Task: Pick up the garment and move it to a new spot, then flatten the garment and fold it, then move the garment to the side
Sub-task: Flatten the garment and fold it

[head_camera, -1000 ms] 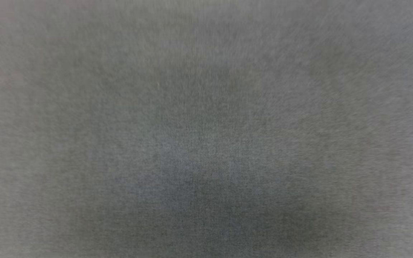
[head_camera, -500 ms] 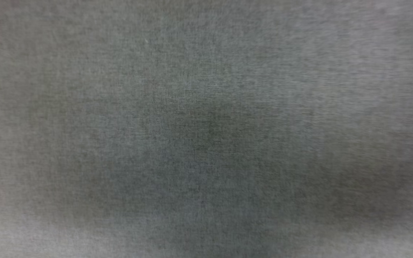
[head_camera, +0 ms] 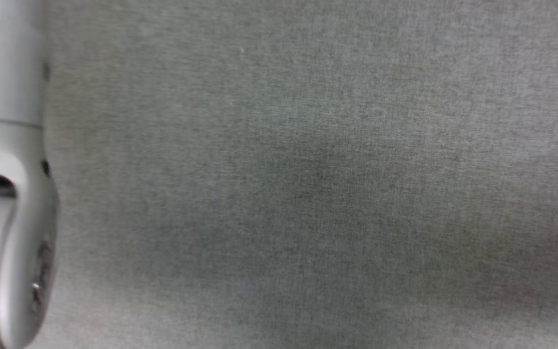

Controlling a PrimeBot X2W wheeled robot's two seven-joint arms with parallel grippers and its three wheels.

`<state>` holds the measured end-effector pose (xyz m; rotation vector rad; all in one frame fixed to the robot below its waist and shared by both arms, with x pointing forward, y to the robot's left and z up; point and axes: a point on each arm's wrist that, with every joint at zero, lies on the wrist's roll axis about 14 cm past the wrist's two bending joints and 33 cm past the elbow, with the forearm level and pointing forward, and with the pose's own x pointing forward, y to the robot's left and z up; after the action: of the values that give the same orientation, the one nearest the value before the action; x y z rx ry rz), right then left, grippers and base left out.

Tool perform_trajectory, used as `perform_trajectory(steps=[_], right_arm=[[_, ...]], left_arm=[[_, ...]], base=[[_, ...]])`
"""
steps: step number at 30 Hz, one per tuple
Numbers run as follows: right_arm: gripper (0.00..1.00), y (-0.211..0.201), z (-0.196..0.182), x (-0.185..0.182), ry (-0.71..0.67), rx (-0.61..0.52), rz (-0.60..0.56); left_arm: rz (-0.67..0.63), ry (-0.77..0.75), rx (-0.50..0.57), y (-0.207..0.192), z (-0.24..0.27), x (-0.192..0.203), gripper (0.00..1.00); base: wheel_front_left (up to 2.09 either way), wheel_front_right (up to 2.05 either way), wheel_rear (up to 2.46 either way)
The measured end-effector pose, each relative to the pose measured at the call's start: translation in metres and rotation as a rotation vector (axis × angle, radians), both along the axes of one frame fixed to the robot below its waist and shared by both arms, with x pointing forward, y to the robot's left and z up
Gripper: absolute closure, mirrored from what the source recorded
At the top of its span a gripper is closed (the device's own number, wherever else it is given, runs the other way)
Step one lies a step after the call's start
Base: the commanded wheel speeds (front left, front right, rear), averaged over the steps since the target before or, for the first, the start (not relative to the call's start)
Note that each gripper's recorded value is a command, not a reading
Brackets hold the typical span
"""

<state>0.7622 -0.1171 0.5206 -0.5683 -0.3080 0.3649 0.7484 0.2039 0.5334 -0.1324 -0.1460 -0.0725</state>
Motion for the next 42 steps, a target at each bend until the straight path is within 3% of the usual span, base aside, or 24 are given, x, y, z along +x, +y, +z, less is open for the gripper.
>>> perform_trajectory(steps=[11, 25, 36, 42], right_arm=[[1.0, -0.019, -0.01, -0.069, 0.188, 0.062, 0.049], [1.0, -0.058, -0.042, -0.222, 0.529, 0.15, 0.039], [1.0, -0.094, -0.072, -0.339, 0.791, 0.258, -0.054], [1.0, -0.1, -0.08, -0.38, 0.881, 0.26, -0.067]], left_arm=[[-0.055, 0.241, 0.047, 0.003, -0.033, -0.081, 1.0], [-0.072, 0.394, 0.049, 0.04, -0.067, -0.248, 1.0], [-0.022, 0.478, -0.016, 0.037, -0.084, -0.361, 1.0], [0.004, 0.57, -0.033, 0.034, -0.104, -0.41, 1.0]], base=[[0.0, 0.0, 0.0], [0.0, 0.0, 0.0], [0.0, 0.0, 0.0], [0.0, 0.0, 0.0]])
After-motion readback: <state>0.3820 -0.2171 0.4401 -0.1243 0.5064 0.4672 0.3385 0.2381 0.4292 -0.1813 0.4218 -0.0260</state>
